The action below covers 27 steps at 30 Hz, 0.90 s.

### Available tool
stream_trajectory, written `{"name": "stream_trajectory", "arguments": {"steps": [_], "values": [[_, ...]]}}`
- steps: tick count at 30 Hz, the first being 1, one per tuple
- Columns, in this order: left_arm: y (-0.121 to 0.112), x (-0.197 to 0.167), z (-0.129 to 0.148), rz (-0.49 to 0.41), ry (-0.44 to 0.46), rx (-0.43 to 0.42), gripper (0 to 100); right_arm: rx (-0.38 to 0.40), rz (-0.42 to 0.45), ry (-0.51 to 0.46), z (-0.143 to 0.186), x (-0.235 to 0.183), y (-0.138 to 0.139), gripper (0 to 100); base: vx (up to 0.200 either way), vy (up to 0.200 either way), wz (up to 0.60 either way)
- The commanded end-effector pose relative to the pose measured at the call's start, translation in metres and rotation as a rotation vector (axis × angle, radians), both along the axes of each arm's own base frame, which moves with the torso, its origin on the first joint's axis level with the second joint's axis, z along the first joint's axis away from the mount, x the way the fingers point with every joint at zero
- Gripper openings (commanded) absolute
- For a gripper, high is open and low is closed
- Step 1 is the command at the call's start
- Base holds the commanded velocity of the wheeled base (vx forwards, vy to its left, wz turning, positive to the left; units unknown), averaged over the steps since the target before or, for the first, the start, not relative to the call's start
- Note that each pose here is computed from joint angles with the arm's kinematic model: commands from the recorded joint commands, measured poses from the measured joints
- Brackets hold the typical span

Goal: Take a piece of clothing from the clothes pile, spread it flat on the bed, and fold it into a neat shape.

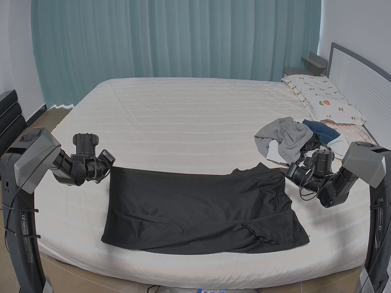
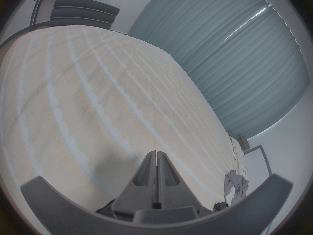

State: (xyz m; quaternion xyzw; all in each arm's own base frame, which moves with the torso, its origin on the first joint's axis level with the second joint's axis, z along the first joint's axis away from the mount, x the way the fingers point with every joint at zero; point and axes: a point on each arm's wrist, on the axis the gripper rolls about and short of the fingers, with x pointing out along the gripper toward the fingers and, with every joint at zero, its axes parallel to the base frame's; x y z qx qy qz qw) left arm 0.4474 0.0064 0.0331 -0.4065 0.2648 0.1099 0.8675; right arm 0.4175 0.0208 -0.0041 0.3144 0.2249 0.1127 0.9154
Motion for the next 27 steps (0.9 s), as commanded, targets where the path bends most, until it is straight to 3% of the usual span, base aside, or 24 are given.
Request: {"name": "stream_trajectory", "arguments": {"steps": [1,10,22,27], "values": [[0.001,-0.014,0.009,-0.017,0.010,0.030,0,0.007,0.009,0.001,0.017,-0.017,-0.008,0,0.000,0.000,0.00],[0.000,-0.039,-0.008,-0.057,0.102,0.079,0,-0.002,0.051,0.037,0.022,-0.052,-0.029,0,0.000,0.000,0.00],[-0.004,-0.082,-0.040,-0.131,0.278,0.145,0,-0.123,0.136,0.161,-0.014,-0.091,-0.030,0,0.000,0.000,0.00],[-0.004,-0.089,-0.045,-0.147,0.293,0.168,0,-0.150,0.154,0.191,-0.024,-0.097,-0.029,0,0.000,0.000,0.00]]}}
